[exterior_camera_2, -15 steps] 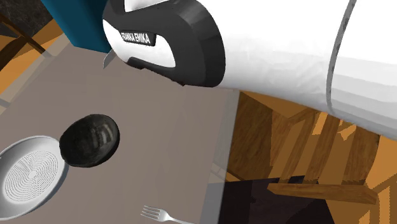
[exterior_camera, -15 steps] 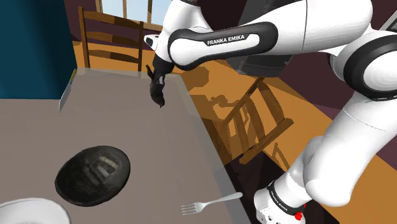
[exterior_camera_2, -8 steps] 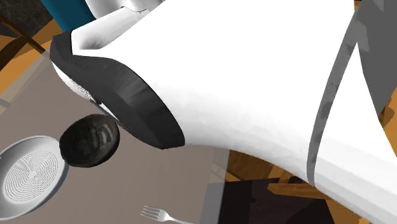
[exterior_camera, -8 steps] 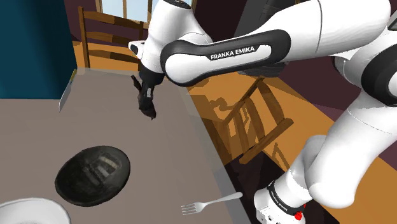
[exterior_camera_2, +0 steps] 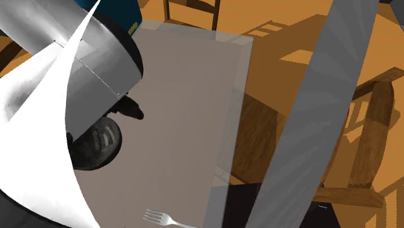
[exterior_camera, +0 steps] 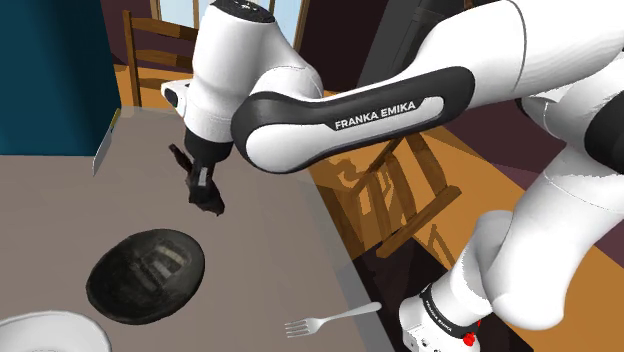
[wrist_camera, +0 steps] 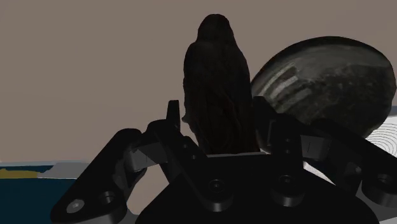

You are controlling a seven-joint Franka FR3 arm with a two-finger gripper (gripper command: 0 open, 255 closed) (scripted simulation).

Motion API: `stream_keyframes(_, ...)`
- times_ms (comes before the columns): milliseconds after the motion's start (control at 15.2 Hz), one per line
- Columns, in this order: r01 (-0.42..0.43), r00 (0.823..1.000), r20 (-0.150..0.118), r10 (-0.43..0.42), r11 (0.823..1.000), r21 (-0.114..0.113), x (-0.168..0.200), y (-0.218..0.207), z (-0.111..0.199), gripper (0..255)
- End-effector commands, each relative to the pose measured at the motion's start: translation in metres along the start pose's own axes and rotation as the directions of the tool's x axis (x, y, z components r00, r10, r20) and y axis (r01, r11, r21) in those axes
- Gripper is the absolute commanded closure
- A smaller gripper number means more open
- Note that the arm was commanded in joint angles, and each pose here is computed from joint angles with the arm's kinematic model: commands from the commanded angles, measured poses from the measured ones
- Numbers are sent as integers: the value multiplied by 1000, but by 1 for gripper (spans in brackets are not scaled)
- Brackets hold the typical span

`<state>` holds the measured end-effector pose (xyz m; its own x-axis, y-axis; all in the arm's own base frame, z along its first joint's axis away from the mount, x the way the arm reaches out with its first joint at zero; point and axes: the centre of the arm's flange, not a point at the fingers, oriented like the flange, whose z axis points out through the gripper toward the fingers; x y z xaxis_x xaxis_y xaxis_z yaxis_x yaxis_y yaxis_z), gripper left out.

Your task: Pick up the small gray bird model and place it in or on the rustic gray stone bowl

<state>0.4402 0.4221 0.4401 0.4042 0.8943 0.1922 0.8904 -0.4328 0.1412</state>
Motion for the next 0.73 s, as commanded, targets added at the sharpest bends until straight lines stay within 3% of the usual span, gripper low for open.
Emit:
stream_keyframes(0,-2,1000,0,2,1000,-1,15,-22,-5,255)
stream_keyframes(528,-2,1000,0,2,1000,-1,67,-116,-9,255)
stream_keyframes(660,-2,1000,0,2,1000,-1,65,-117,1,255)
